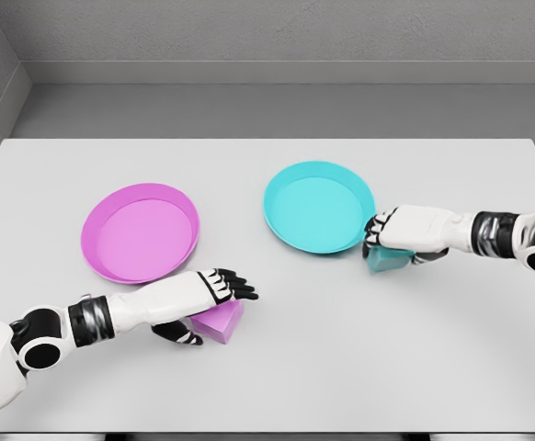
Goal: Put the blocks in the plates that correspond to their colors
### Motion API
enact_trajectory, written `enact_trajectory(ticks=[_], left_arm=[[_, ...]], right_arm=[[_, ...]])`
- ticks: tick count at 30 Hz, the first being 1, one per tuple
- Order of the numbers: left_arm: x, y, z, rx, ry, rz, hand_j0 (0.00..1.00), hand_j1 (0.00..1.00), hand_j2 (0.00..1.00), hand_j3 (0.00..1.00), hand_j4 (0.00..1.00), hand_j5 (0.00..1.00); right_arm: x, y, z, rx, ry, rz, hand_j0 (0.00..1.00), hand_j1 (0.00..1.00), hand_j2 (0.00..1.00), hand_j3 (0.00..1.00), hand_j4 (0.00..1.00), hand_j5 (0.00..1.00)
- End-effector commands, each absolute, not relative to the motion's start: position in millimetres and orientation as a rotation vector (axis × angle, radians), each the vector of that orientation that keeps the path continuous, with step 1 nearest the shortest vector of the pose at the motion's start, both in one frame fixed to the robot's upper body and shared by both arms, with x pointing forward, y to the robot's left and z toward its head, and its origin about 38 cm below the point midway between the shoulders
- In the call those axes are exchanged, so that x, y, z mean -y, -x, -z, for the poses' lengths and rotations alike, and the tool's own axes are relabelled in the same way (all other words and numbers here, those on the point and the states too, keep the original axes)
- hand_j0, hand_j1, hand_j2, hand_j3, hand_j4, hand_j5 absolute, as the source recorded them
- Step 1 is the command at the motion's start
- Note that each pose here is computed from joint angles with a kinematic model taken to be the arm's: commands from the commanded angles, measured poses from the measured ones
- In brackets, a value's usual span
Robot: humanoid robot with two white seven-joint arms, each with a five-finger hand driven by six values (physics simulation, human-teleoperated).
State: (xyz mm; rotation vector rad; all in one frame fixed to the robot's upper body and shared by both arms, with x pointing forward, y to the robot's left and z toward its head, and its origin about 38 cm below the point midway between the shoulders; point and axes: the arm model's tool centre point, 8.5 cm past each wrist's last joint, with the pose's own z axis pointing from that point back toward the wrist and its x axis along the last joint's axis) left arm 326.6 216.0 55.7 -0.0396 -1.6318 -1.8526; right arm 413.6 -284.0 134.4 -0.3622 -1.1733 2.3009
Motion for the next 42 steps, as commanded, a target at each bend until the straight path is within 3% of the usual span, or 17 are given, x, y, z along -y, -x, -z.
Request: enact_trajectory(ticks=[1, 5, 10, 13, 15, 18, 42], left_arm=[[-215.7, -326.7, -55.0, 1.632, 0.044, 1.844, 1.00, 1.00, 1.00, 1.00, 1.00, 1.00], [-213.5, -328.7, -54.7, 1.636, 0.044, 1.839, 1.00, 1.00, 1.00, 1.00, 1.00, 1.00], [-212.2, -328.5, -52.4, 1.631, 0.044, 1.844, 0.88, 0.88, 0.88, 0.88, 0.88, 0.88], [-209.0, -326.9, -48.1, 1.625, 0.057, 1.844, 0.87, 0.87, 0.87, 0.87, 0.87, 0.87], [-208.4, -326.0, -46.6, 1.607, 0.068, 1.859, 0.75, 0.75, 0.75, 0.75, 0.75, 0.75], [-208.3, -326.2, -47.2, 1.608, 0.068, 1.860, 0.71, 0.71, 0.71, 0.71, 0.71, 0.71], [-191.6, -318.9, -74.9, 1.711, 0.090, 1.881, 0.66, 0.66, 0.66, 0.66, 0.66, 0.66]], right_arm=[[286.2, -413.6, -137.7, 1.176, 0.370, -2.297, 0.68, 0.68, 0.68, 0.68, 0.68, 0.68], [290.5, -414.8, -141.6, 1.174, 0.386, -2.292, 0.68, 0.68, 0.68, 0.68, 0.68, 0.68], [290.5, -418.5, -147.7, 1.184, 0.403, -2.290, 0.68, 0.68, 0.68, 0.68, 0.68, 0.68], [290.4, -421.5, -153.2, 1.194, 0.419, -2.287, 0.68, 0.68, 0.68, 0.68, 0.68, 0.68], [290.1, -423.0, -155.8, 1.197, 0.426, -2.287, 0.68, 0.68, 0.68, 0.68, 0.68, 0.68], [289.0, -425.0, -158.5, 1.203, 0.432, -2.287, 0.68, 0.68, 0.68, 0.68, 0.68, 0.68], [270.3, -441.7, -181.5, 1.273, 0.477, -2.288, 0.68, 0.68, 0.68, 0.68, 0.68, 0.68]])
